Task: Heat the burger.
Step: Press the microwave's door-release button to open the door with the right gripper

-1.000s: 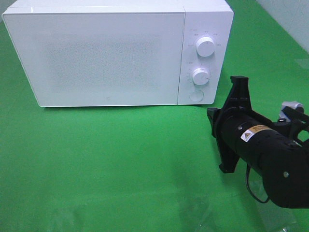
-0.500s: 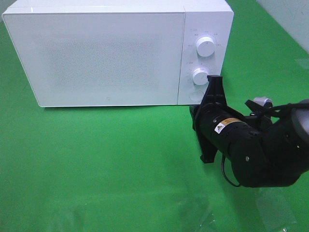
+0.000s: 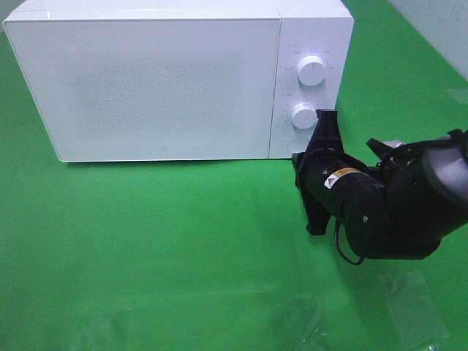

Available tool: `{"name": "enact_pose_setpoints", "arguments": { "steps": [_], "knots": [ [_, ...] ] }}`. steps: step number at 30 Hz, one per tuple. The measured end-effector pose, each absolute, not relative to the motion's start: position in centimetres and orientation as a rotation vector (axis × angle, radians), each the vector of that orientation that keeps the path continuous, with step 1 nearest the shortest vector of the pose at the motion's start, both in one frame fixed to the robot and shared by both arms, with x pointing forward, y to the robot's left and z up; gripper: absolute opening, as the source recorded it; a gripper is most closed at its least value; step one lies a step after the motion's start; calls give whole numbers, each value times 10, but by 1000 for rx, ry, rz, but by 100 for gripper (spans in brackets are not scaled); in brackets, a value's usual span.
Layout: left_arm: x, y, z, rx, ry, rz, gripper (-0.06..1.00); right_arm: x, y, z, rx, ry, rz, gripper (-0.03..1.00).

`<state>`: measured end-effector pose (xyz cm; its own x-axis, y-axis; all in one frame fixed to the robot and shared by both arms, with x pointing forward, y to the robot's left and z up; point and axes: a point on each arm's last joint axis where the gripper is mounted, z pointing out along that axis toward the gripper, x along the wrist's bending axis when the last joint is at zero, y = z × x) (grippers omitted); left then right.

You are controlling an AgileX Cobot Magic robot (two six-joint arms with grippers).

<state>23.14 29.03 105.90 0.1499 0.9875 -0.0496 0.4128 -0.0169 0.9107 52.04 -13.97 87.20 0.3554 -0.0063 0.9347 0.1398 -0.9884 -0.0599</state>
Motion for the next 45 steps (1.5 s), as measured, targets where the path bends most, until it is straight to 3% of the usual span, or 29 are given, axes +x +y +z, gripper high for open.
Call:
{"name": "enact_pose_setpoints", "arguments": {
  "steps": [45],
  "knots": [
    [231, 290, 1059, 1570, 1394, 845, 99, 569, -146, 849, -2480, -126, -1769, 0]
  ]
}}
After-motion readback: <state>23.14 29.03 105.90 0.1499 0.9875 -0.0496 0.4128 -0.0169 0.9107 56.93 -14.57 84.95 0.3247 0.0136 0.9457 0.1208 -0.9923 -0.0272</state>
